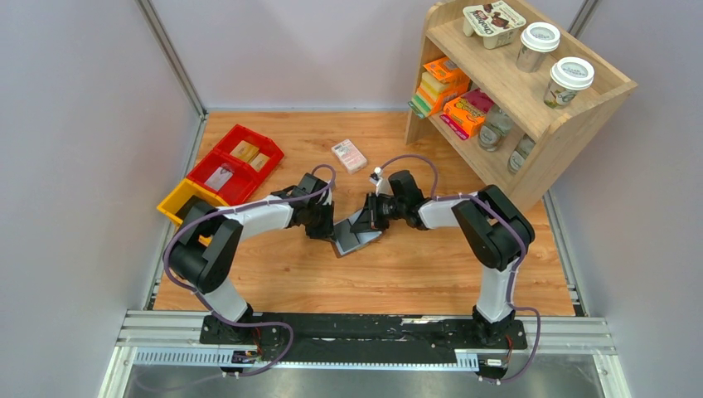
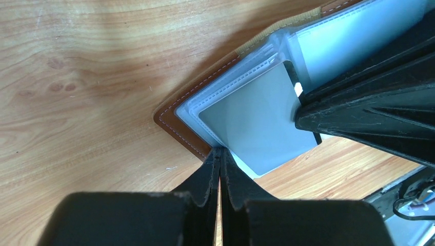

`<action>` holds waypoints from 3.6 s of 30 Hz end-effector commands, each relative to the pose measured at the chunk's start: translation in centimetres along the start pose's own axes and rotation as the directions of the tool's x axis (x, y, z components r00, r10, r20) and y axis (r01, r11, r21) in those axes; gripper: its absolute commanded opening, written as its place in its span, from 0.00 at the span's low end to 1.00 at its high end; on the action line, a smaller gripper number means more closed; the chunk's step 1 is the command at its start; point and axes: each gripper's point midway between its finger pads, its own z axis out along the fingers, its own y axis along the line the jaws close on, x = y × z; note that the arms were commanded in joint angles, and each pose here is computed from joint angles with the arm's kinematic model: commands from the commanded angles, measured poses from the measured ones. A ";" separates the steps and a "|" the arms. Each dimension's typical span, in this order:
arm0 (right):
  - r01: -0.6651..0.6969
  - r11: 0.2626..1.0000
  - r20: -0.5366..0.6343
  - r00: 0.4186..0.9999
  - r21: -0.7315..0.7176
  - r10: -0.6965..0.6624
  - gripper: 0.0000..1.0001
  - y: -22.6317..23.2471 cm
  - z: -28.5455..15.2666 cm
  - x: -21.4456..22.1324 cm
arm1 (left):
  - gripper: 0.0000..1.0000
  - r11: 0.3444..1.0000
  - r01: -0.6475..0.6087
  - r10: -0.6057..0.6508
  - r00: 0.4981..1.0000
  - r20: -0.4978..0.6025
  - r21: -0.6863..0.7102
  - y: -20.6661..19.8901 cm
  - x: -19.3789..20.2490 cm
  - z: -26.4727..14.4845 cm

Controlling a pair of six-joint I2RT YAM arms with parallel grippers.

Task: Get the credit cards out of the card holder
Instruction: Remove the credit card from the card holder.

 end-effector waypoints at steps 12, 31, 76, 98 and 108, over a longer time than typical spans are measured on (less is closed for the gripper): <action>-0.002 0.995 -0.056 0.998 -0.105 -0.004 0.02 1.4 -0.4 1.1 | 0.01 0.982 -0.061 0.044 0.994 -0.099 -0.177 4.1 3.1 1.1; -0.038 0.979 -0.039 0.999 -0.200 0.031 0.03 2.4 -1.6 0.6 | 0.00 0.969 -0.104 0.070 0.985 -0.157 -0.224 5.0 4.3 1.8; -0.081 0.994 -0.017 0.997 -0.073 0.080 0.32 -1.4 -2.0 -1.0 | 0.00 0.969 -0.136 0.104 0.982 -0.161 -0.206 4.4 3.6 2.2; -0.109 0.994 0.032 0.993 -0.032 0.110 0.00 -3.4 -4.2 -1.0 | 0.00 0.963 -0.132 0.096 0.983 -0.159 -0.235 5.1 4.2 1.9; -0.151 0.987 0.099 0.984 0.049 0.145 0.00 -4.1 -6.7 -1.3 | 0.00 0.961 -0.163 0.158 0.987 -0.039 -0.222 3.7 1.1 0.6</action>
